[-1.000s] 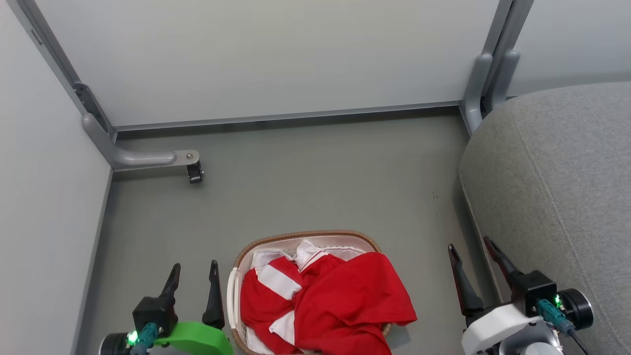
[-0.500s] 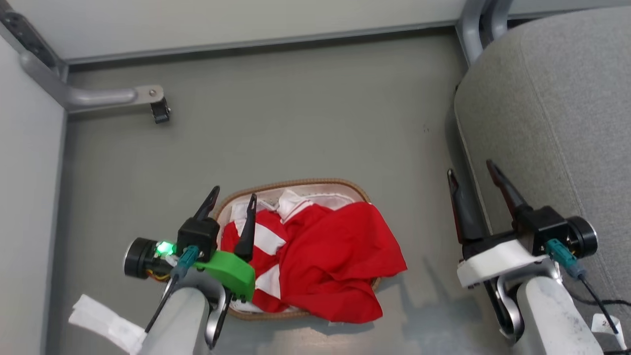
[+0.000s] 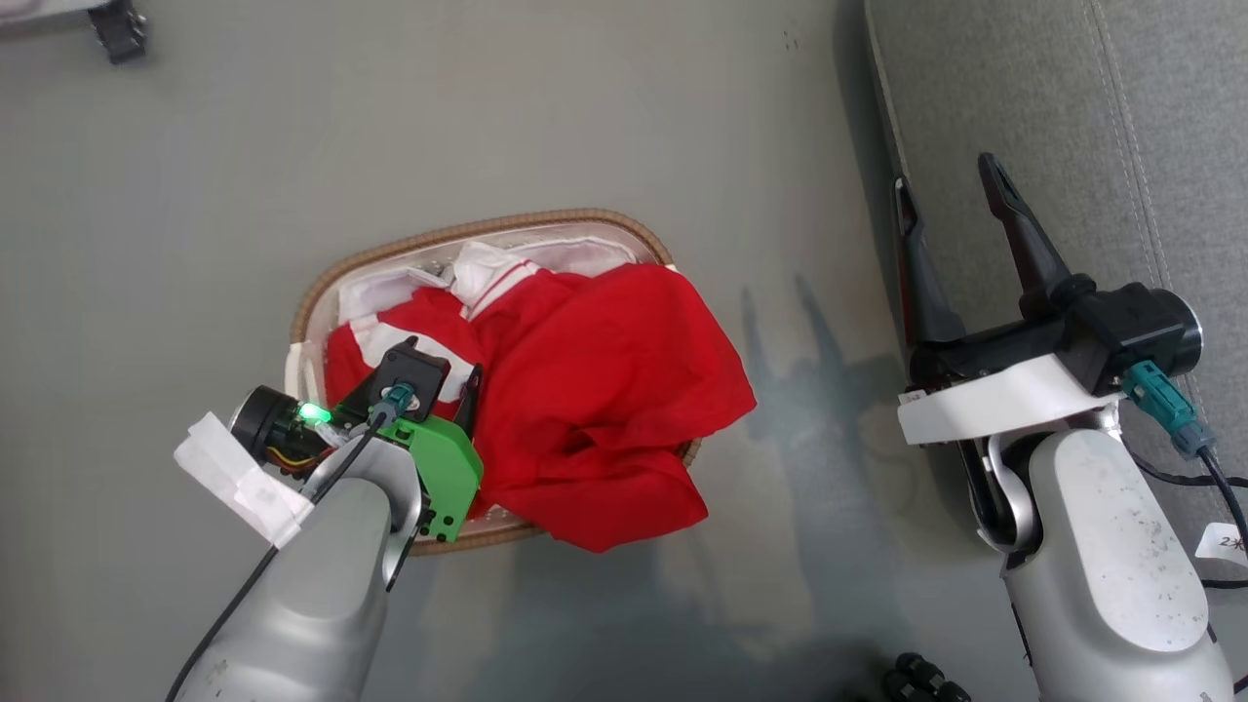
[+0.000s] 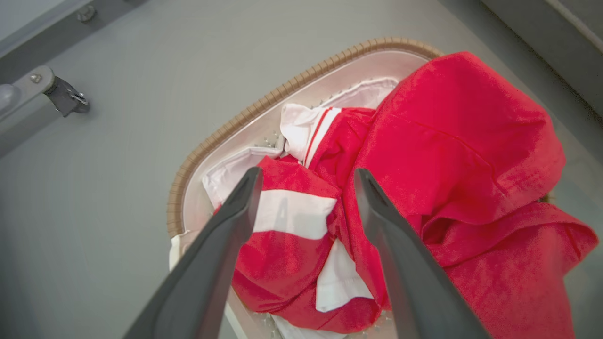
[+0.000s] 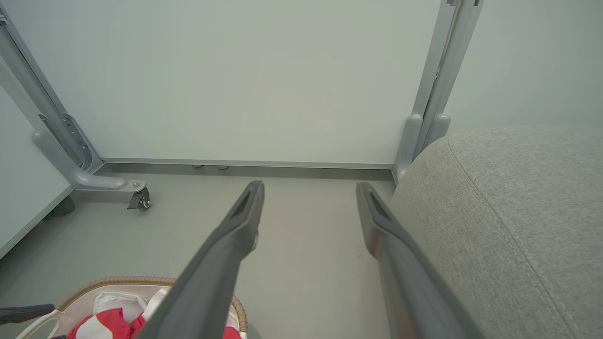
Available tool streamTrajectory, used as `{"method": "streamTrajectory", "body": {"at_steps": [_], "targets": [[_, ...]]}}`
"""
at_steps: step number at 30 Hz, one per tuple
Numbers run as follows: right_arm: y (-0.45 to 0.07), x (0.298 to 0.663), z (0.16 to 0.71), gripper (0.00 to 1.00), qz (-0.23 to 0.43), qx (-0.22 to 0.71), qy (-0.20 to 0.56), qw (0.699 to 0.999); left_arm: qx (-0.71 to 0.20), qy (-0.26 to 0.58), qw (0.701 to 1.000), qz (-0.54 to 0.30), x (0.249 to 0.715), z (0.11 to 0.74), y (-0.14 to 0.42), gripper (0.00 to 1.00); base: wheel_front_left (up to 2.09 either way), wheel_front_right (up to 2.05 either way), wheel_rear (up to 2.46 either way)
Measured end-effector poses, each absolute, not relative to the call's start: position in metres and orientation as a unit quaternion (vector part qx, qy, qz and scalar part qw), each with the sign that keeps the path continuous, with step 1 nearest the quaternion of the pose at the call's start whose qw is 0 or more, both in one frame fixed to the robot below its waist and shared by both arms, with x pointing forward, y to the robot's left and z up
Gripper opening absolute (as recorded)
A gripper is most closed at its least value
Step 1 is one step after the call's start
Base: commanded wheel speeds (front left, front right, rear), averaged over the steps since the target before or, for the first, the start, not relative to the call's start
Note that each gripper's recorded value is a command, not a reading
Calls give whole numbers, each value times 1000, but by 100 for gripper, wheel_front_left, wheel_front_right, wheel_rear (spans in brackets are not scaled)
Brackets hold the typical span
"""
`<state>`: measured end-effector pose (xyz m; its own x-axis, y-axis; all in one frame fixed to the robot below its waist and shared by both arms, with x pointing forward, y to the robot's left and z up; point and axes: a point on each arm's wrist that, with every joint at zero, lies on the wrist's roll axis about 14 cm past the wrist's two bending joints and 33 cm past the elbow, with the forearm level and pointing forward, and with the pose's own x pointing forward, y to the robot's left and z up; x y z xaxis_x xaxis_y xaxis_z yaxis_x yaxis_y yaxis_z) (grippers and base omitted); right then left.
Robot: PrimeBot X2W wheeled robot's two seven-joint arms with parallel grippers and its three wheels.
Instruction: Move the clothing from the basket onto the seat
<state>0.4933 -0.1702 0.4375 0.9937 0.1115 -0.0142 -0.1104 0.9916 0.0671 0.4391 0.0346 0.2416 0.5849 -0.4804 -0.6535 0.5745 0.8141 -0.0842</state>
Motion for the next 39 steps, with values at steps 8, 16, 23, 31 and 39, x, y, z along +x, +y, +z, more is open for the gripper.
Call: {"method": "streamTrajectory", "body": {"at_steps": [8,16,23,31,39], "targets": [[-188,492,402,100,33,35,50,998,73,419,846,-321,429,183,22,100,0,0,0],[-203,488,388,100,16,28,71,997,83,454,831,-311,428,150,20,100,0,0,0],[-211,486,380,100,6,23,80,996,87,452,842,-280,439,140,22,100,0,0,0],[-209,486,376,100,9,28,85,996,99,451,851,-250,450,137,31,70,0,0,0],[-209,486,373,100,8,28,88,996,118,469,836,-257,445,129,33,40,0,0,0]]}}
